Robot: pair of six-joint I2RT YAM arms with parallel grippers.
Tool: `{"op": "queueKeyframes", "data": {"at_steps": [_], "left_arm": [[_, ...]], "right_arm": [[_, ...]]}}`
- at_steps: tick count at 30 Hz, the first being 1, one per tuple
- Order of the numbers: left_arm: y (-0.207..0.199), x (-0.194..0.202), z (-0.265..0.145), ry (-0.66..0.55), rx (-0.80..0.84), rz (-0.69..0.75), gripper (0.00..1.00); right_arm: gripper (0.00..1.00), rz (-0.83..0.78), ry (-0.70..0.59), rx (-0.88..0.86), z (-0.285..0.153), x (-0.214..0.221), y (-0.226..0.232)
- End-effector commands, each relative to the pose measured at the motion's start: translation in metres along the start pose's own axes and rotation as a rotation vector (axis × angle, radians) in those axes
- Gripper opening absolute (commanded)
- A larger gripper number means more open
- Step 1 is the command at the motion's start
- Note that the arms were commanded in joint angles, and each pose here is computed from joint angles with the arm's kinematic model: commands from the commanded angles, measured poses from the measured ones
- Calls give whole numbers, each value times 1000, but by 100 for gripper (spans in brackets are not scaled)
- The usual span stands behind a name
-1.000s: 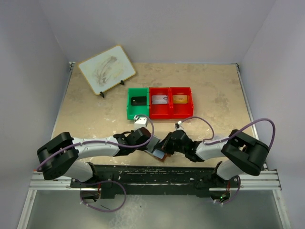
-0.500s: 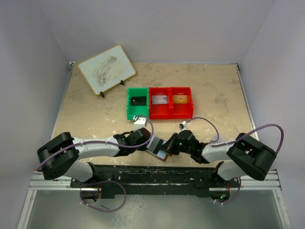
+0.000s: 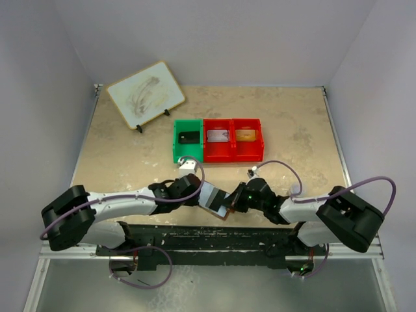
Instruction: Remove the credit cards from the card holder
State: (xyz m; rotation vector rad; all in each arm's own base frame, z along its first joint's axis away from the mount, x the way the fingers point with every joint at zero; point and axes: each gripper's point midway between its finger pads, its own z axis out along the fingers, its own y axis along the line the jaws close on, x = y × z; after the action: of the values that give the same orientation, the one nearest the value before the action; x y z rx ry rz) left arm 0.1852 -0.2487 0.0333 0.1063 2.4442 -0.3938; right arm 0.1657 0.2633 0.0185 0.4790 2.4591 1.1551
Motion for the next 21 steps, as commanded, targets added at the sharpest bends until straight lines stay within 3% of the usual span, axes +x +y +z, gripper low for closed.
{"op": "queueKeyframes", "data": {"at_steps": [1,8,13,21], "left_arm": [[-32,-23,-19,-54,140,-37,24],[-62,-23,-17,0,244,28,28],[-54,-8,-1,50,193,88,28],[-37,6,10,94,119,137,20]], "right_arm": [[0,-27,-34,51,4,-9,-7],[0,-44,-24,63,8,-8,-9],[0,-43,-22,71,9,-8,-11],[0,-52,-27,54,8,-9,-8]]}}
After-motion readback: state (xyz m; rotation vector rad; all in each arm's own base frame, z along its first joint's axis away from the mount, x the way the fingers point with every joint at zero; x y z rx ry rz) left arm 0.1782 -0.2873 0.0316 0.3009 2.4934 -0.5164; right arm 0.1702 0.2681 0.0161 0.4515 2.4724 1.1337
